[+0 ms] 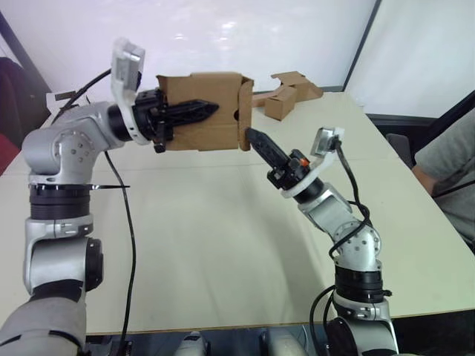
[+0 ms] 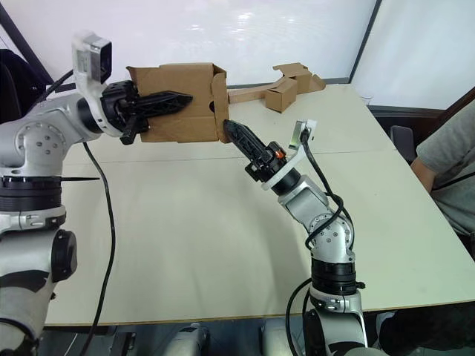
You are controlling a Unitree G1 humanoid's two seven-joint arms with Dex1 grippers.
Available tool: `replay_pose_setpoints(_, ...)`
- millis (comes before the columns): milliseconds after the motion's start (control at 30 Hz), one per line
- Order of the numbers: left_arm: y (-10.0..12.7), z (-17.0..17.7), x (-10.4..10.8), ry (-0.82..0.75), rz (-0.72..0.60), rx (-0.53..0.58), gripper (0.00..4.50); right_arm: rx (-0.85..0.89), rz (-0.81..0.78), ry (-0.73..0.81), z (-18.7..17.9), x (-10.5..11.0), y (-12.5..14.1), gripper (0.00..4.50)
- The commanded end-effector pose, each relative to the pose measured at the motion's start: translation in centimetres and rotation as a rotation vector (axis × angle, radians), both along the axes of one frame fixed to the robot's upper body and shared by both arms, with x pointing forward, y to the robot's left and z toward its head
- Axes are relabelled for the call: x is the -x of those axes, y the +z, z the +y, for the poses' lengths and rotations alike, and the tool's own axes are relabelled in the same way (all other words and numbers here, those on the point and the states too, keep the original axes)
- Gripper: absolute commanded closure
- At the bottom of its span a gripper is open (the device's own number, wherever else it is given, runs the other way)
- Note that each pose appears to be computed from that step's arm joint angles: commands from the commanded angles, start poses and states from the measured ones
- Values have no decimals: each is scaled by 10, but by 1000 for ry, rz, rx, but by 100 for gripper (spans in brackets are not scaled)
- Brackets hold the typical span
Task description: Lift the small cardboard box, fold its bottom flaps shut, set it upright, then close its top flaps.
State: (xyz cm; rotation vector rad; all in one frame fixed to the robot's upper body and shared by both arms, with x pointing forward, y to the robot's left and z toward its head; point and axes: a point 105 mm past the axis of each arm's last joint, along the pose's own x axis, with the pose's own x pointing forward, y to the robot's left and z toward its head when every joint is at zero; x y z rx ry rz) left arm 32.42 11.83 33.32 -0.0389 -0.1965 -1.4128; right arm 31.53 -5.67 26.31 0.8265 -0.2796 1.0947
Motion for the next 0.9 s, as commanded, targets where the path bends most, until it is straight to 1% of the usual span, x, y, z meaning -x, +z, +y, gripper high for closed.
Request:
replay_pose_setpoints(33, 12, 2, 7, -9, -60, 13, 450, -35, -41, 8, 0, 7, 12, 443)
replay_pose_setpoints(400, 12, 3, 6, -3, -58, 19, 450, -48, -42, 0, 0, 7, 13, 443)
replay_pose_setpoints(667, 12, 3, 5, 2, -55, 23, 450, -62, -13, 57, -1, 11, 10, 443)
replay_pose_setpoints(900, 12, 3, 5, 4, -55, 22, 450, -59, -3, 35, -1, 8, 7, 443)
